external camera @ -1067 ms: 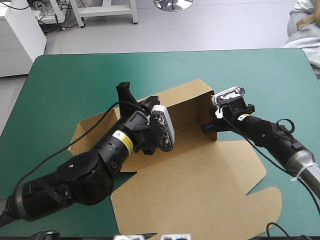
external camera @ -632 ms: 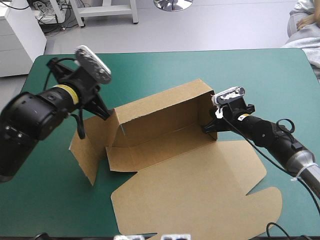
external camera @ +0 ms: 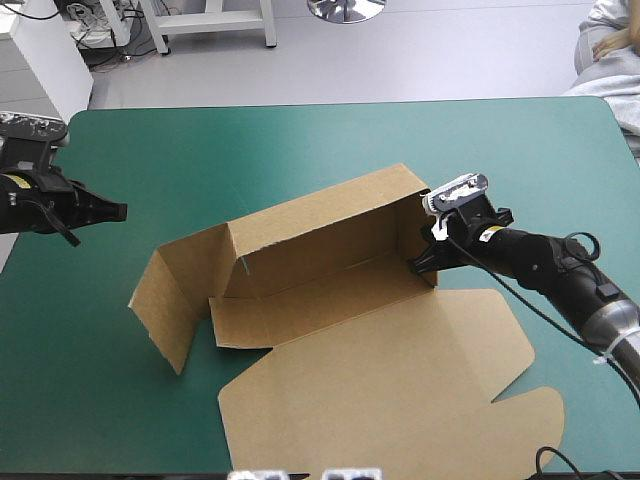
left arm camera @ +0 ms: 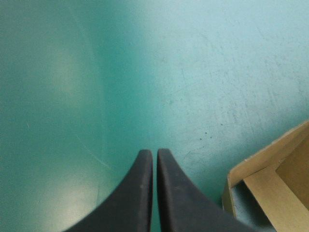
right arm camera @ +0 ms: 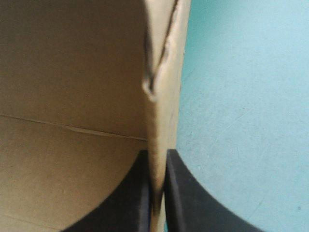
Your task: Fold the box
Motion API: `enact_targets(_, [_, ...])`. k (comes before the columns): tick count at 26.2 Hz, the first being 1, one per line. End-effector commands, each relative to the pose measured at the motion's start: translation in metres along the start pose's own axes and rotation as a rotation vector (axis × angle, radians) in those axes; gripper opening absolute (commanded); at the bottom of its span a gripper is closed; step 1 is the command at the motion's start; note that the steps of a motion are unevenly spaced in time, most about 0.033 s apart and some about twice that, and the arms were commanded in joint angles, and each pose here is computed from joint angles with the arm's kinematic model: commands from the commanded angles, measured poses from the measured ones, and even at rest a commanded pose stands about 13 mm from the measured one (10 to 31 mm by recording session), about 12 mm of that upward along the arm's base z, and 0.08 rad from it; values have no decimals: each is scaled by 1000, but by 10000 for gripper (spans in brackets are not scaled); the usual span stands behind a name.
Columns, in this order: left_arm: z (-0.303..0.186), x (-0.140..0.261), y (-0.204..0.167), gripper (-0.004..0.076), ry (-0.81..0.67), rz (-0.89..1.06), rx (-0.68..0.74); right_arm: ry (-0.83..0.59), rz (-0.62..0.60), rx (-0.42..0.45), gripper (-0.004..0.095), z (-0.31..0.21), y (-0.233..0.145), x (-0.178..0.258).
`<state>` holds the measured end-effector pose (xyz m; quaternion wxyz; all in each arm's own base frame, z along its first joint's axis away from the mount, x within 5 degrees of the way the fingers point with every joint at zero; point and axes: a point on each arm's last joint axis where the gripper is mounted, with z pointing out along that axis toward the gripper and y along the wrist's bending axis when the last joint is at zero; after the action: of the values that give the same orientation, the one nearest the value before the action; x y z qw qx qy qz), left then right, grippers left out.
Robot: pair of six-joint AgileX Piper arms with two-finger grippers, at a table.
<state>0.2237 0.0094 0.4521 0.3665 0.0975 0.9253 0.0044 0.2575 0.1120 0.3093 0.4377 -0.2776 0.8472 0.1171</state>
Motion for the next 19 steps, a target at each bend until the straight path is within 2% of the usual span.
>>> enact_targets(1, [-15, -6, -1, 7, -91, -9, -7, 28, 38, 3, -19, -27, -7, -21])
enact_targets(4, [-6, -3, -1, 6, -85, -14, -7, 173, 94, 58, -19, -43, -27, -27])
enact_targets(8, [3, 2, -1, 6, -62, -19, -2, 324, 164, 3, -19, -50, -34, -32])
enact_targets(19, [2, -1, 0, 6, -95, -22, -6, 328, 247, 15, -16, -2, -59, -66])
